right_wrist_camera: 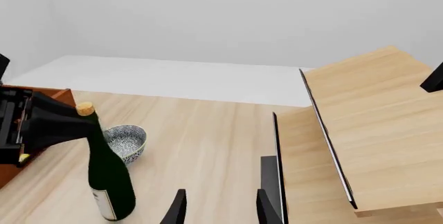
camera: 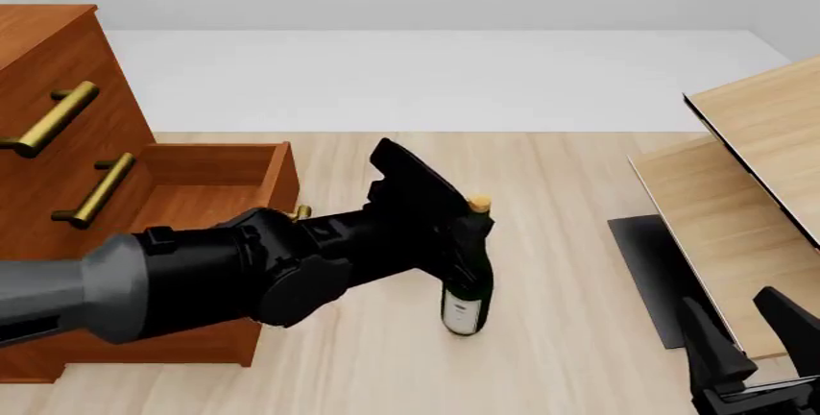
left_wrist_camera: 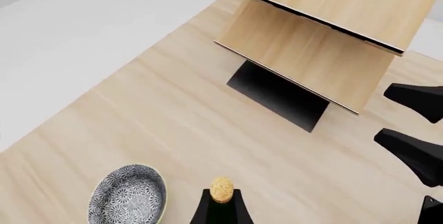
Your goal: Put the wine bottle in the bottom drawer of the cabinet.
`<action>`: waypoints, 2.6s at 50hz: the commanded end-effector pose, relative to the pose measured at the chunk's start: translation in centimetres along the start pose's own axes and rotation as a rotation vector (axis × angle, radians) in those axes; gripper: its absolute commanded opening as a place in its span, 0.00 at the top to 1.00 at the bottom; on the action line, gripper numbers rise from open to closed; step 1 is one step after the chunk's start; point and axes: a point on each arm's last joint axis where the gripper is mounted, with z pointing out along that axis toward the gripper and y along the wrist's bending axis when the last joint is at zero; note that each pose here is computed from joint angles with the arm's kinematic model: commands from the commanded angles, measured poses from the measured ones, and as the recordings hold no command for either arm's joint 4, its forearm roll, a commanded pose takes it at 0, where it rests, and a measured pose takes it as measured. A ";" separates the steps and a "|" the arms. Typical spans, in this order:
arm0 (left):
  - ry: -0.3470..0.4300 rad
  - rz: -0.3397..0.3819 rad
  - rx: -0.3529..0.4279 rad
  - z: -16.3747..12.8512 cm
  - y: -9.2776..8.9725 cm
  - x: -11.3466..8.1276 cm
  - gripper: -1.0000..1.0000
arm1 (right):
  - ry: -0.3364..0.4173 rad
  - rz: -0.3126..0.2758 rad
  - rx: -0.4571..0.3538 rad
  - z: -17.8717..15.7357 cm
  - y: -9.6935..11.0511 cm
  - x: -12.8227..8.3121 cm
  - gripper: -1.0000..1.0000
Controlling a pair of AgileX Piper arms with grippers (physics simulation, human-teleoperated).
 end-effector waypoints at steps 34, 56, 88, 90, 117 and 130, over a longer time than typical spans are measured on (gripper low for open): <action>-0.148 -0.010 0.009 -12.1 -0.2 -5.5 1.00 | 0.005 -0.010 -0.005 0.2 0.0 0.0 0.00; -0.224 0.022 -0.150 -21.5 2.7 -6.6 1.00 | 0.007 -0.015 -0.011 0.2 0.1 0.0 0.00; -0.223 0.020 -0.407 -29.1 5.0 -8.7 1.00 | 0.010 -0.024 -0.014 0.1 0.1 0.1 0.00; -0.218 0.029 -0.403 -29.1 5.0 -8.8 1.00 | 0.010 -0.025 -0.015 0.1 0.1 0.1 0.00; -0.022 0.017 -0.543 -29.8 7.9 -11.5 1.00 | 0.010 -0.019 -0.012 1.0 0.1 -0.1 0.00; 0.048 -0.095 -0.575 -28.8 9.8 -12.2 1.00 | 0.012 -0.021 -0.014 1.2 0.1 -0.2 0.00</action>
